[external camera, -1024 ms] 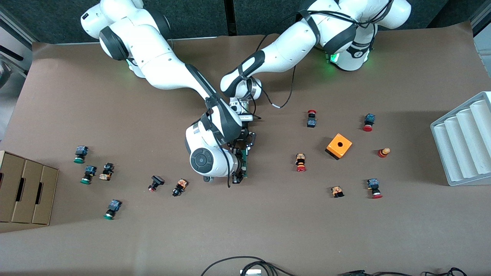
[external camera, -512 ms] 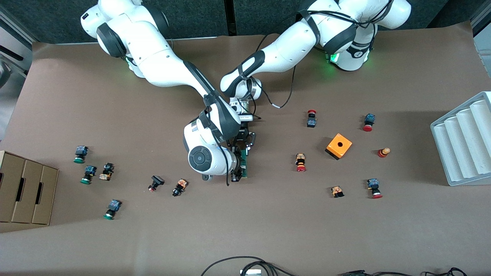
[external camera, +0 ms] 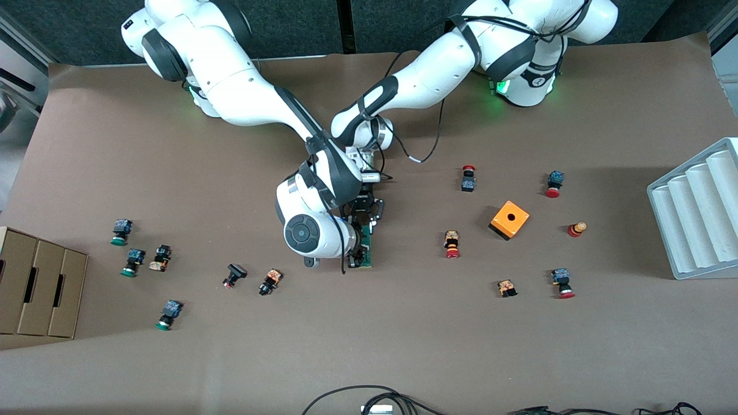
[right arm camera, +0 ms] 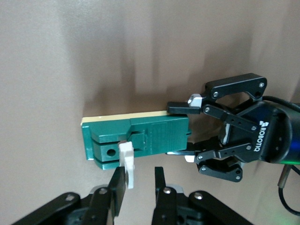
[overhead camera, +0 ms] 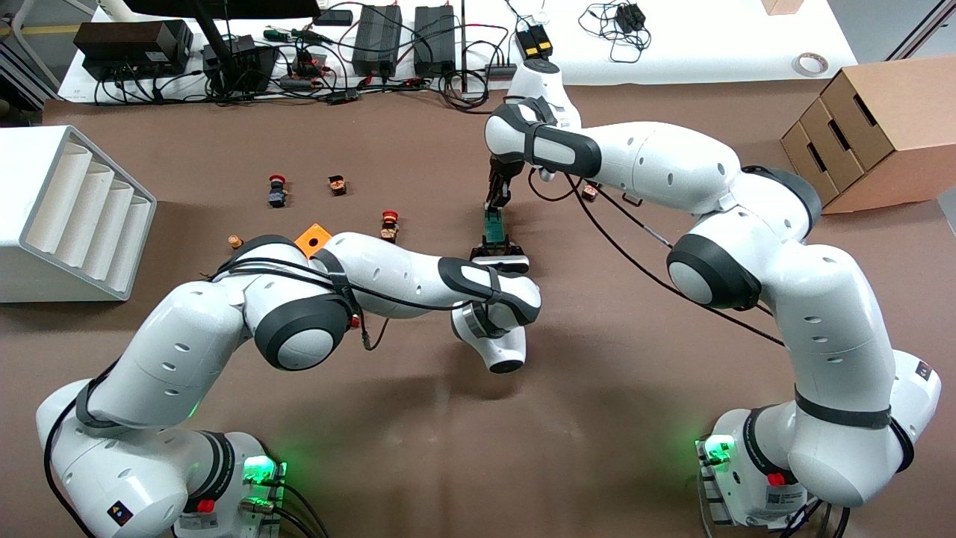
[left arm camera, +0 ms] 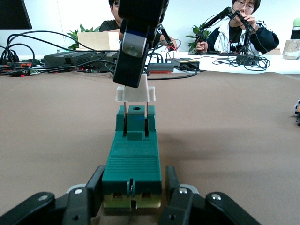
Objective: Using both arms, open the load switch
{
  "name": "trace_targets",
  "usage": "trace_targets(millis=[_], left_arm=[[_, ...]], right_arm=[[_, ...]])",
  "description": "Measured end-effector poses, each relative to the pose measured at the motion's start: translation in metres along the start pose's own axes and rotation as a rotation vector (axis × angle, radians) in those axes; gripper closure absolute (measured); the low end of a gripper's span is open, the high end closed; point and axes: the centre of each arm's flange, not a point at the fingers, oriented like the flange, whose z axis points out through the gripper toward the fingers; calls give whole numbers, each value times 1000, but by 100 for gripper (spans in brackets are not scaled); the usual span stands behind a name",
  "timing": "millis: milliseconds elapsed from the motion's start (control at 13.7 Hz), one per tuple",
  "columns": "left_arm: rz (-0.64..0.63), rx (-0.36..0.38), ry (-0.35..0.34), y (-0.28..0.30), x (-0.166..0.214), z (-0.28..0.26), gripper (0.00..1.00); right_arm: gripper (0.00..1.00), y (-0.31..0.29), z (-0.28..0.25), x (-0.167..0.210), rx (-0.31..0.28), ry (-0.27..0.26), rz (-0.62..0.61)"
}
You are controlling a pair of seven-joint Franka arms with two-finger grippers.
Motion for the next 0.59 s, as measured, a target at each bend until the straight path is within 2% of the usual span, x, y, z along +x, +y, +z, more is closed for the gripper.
trace_targets(millis=[585], left_arm=[[0, 0, 0, 0, 0, 0, 43]], right_arm=[[69, 12, 6, -2, -5, 26, -28]])
